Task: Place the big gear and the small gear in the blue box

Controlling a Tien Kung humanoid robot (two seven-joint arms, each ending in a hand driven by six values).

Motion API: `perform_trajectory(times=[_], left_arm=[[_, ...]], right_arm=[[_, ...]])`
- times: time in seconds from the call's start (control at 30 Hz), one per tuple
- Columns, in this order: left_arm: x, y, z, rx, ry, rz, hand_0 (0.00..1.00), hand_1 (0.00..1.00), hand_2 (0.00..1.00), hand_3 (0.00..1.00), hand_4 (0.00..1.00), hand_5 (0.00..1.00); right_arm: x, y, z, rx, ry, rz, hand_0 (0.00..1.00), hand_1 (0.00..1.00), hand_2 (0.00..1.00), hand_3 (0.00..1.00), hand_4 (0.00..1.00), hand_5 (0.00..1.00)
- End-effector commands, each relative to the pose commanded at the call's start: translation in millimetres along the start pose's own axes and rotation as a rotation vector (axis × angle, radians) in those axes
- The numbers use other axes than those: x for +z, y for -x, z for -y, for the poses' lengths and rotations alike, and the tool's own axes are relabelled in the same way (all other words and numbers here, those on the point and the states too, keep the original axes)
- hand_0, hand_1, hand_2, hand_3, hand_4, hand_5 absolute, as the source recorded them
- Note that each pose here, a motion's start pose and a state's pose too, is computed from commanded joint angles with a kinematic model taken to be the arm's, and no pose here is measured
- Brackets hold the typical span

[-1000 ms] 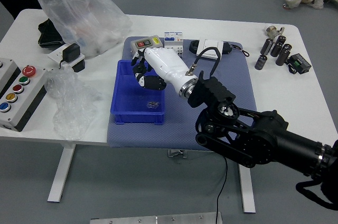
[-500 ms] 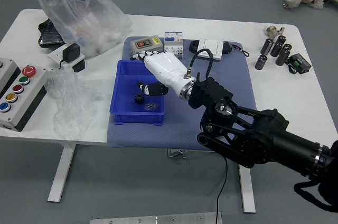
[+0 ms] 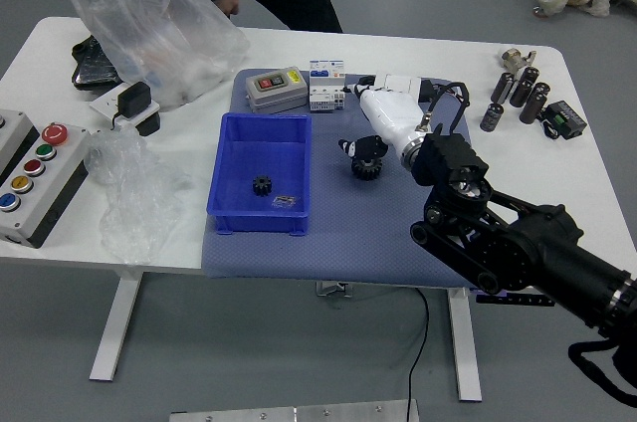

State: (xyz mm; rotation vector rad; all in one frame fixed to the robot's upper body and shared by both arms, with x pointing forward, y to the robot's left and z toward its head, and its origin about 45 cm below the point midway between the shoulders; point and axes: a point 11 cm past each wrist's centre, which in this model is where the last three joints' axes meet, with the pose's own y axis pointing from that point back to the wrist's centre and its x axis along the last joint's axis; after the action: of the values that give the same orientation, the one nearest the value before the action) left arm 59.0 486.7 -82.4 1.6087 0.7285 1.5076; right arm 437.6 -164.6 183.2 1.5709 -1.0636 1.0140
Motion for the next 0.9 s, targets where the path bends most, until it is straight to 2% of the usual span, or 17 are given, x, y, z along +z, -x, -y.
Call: perform_trajectory(times=[0.13,0.17,0.27,0.33,0.37,0.53,0.57,0.73,0.77,0.9], left_arm=[[1.5,0.2,-0.1,-0.001,0.003,0.0,0.615,0.472,0.51,0.657,0.688,0.387],[1.6,0.4,-0.1,-0.001,0.003,0.0,0.615,0.471,0.51,0.657,0.687,0.386],[1.1,0.8,-0.1,-0.001,0.001,-0.001,0.615,0.471,0.51,0.657,0.687,0.386],[0.7,0.7,-0.1,-0.001,0.001,-0.002,0.615,0.471,0.51,0.657,0.687,0.386],[0.5,0.5,-0.1,-0.001,0.001,-0.002,0.614,0.472,0.512,0.665,0.682,0.408],[1.5,-0.4,0.0,0.001,0.003,-0.003,0.614,0.472,0.512,0.665,0.682,0.408],[2.0,-0.6,0.0,0.002,0.005,-0.004,0.614,0.471,0.513,0.668,0.682,0.429],[3.4,-1.5,0.0,0.003,0.009,-0.003,0.614,0.471,0.513,0.668,0.682,0.429],[3.4,-1.6,0.0,0.003,0.009,-0.003,0.614,0.471,0.512,0.671,0.683,0.438],[2.9,-1.6,0.0,0.003,0.009,-0.003,0.614,0.471,0.512,0.671,0.683,0.438]], right_arm=[[15,15.3,4.0,-0.043,0.052,0.002,0.599,0.846,0.908,0.92,0.941,0.416],[18,17.9,4.6,-0.05,0.063,0.002,0.608,0.849,0.91,0.921,0.973,0.475],[27,25.7,5.9,-0.074,0.089,-0.001,0.608,0.849,0.91,0.921,0.973,0.475],[29,29.3,6.2,-0.085,0.099,-0.004,0.608,0.849,0.91,0.921,0.973,0.475],[30,31.1,6.2,-0.089,0.102,-0.006,0.609,0.85,0.906,0.915,0.994,0.512],[27,35.9,6.0,-0.095,0.098,-0.009,0.609,0.85,0.906,0.915,0.994,0.512],[26,36.9,5.8,-0.095,0.097,-0.008,0.556,0.744,0.722,0.71,0.778,0.315],[23,41.8,4.4,-0.089,0.1,-0.02,0.556,0.744,0.722,0.71,0.778,0.315],[23,43.1,4.0,-0.09,0.102,-0.027,0.516,0.663,0.603,0.646,0.51,0.088],[23,47.7,2.8,-0.101,0.105,-0.051,0.516,0.663,0.603,0.646,0.51,0.088]])
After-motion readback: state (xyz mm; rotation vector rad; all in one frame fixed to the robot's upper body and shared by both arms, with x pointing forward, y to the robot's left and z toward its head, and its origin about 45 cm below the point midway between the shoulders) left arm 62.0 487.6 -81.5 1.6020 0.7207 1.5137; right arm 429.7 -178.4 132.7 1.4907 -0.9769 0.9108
